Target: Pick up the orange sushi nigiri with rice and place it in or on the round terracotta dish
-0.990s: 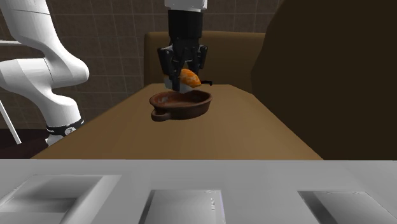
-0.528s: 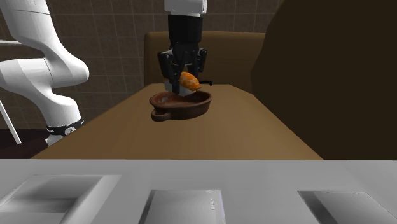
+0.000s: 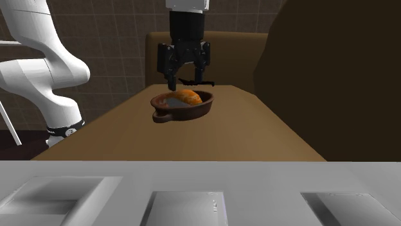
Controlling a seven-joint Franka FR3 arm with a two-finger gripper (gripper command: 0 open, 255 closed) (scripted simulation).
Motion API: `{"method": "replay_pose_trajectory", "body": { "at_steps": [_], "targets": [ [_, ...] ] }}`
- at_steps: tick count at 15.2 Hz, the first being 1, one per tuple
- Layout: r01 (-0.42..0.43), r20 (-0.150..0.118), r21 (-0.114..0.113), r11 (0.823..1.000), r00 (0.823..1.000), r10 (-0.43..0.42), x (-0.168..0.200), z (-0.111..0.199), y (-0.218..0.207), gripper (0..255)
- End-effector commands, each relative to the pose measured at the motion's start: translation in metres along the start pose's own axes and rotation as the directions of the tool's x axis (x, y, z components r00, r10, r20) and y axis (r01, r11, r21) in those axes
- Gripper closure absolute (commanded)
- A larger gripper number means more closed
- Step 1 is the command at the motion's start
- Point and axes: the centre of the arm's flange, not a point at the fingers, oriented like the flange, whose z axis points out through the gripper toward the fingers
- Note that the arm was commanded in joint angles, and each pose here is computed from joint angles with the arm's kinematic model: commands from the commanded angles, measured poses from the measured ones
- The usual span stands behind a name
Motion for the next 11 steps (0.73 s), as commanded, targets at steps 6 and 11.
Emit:
{"method": "replay_pose_trajectory", "body": {
  "at_steps": [6, 11],
  "targets": [
    [0.000, 0.000, 0.000, 1.000, 1.000, 0.000, -0.001, -0.044, -0.001, 0],
    [0.000, 0.000, 0.000, 1.000, 1.000, 0.000, 0.000, -0.044, -0.001, 0]
  ]
}}
